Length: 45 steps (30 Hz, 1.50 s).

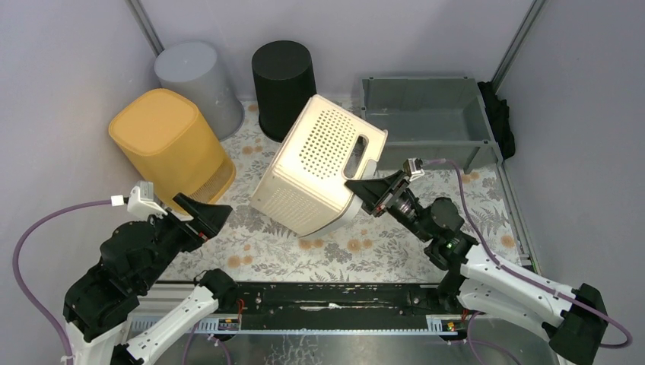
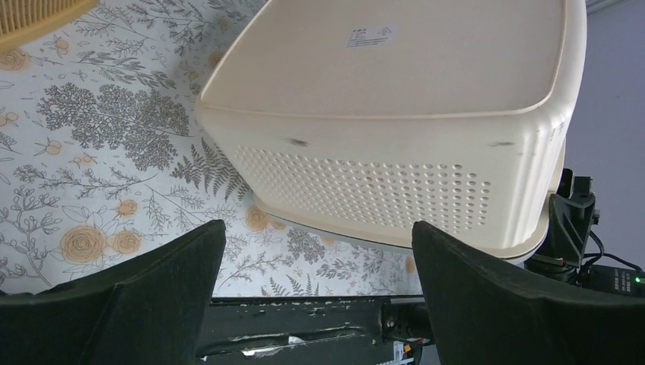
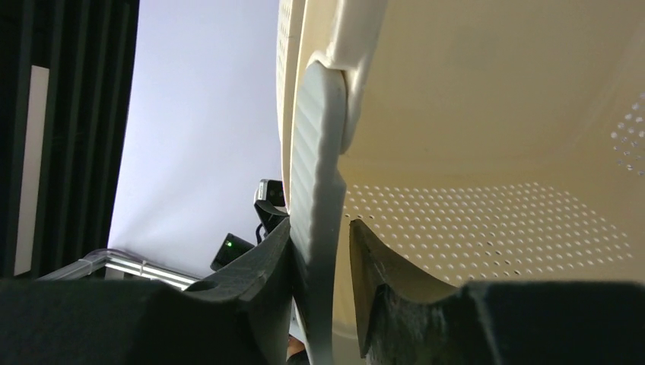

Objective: Turn the large container upside down
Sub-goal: Turn the container upside down at the center of the board.

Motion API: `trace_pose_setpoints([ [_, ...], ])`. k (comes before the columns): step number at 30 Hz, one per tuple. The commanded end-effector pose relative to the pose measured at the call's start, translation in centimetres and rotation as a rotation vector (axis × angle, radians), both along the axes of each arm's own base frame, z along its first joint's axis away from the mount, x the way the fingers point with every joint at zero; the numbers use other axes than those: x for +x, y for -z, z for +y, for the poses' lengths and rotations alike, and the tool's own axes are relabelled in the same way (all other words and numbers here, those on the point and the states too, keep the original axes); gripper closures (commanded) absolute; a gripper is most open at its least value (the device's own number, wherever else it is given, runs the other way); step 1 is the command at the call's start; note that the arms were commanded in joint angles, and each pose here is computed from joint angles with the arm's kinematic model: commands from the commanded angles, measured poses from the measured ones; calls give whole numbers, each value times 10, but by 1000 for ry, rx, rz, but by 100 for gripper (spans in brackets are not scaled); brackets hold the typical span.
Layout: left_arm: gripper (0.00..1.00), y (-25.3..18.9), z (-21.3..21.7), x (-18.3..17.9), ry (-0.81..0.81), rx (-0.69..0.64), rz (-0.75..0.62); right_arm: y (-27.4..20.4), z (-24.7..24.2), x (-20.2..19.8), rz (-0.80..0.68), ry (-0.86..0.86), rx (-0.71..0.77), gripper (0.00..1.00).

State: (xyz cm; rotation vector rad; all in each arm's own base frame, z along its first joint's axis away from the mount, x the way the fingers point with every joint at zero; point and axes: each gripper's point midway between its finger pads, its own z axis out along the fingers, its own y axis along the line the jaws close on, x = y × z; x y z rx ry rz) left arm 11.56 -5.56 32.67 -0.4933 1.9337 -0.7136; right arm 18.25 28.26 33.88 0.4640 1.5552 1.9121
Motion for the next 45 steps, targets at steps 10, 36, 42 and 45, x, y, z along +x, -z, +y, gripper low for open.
trace_pose_setpoints([
  [10, 0, -10, -9, 8, 15, -41, -45, 97, -17, -8, 181, 34, -286, 59],
  [36, 0, -1, -16, 12, 26, -45, -26, 136, -30, -21, 246, 23, -339, 56],
  [42, 0, 0, -16, 12, 27, -48, -25, 146, -25, -23, 261, -5, -351, 55],
  [45, 0, 0, -16, 12, 26, -50, -25, 151, -22, -24, 269, -22, -361, 54],
])
